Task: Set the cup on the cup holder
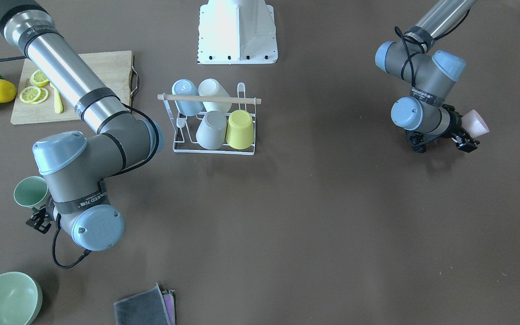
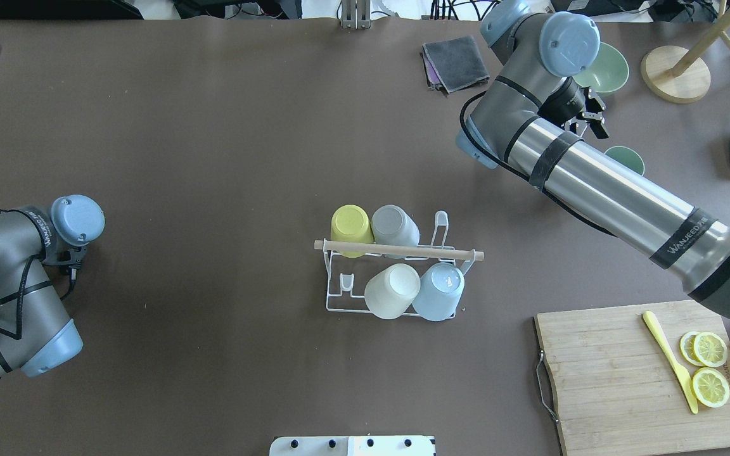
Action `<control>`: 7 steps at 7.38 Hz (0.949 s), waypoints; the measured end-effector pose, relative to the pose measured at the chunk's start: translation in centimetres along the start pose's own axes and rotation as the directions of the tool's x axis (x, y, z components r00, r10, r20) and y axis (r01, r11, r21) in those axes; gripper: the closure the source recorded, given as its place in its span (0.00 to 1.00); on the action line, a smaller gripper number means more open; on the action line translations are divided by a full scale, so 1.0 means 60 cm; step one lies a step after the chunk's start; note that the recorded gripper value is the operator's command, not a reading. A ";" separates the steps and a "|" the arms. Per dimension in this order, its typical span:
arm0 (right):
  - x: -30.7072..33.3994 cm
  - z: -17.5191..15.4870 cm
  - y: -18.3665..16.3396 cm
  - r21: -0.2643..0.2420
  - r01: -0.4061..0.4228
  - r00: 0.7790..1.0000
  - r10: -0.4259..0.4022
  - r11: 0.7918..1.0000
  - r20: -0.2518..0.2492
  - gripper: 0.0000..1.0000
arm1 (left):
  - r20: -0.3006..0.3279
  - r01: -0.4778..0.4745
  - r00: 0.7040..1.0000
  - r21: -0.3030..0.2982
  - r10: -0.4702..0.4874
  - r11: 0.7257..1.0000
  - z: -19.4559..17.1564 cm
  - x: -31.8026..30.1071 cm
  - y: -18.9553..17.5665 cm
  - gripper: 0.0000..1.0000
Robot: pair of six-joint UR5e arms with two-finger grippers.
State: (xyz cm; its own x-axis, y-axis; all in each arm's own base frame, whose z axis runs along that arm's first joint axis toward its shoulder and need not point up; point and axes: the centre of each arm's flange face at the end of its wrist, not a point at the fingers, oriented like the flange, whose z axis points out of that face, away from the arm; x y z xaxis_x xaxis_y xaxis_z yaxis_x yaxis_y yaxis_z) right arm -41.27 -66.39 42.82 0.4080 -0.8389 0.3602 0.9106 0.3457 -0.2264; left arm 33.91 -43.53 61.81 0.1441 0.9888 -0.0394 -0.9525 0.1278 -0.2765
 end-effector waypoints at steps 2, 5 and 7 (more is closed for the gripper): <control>-0.014 0.011 -0.016 -0.026 0.032 0.999 -0.033 0.999 -0.033 0.00 | 0.015 0.030 0.999 0.046 -0.030 0.998 -0.032 -0.009 0.047 1.00; -0.024 0.027 -0.034 -0.055 0.059 0.996 -0.063 0.997 -0.070 0.00 | 0.029 0.078 0.996 0.101 -0.081 0.992 -0.077 -0.031 0.099 1.00; -0.037 0.041 -0.046 -0.084 0.080 0.992 -0.088 0.993 -0.094 0.00 | 0.020 0.107 0.994 0.168 -0.112 0.980 -0.117 -0.054 0.144 1.00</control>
State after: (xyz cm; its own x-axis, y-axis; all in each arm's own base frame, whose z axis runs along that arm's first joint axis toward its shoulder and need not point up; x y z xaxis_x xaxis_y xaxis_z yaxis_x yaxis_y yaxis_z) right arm -44.53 -64.45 44.89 0.3185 -0.9019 0.2919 0.9316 0.2408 -0.2723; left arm 27.10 -46.15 52.83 0.2442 0.9696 0.0114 -0.9631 0.2439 -0.1142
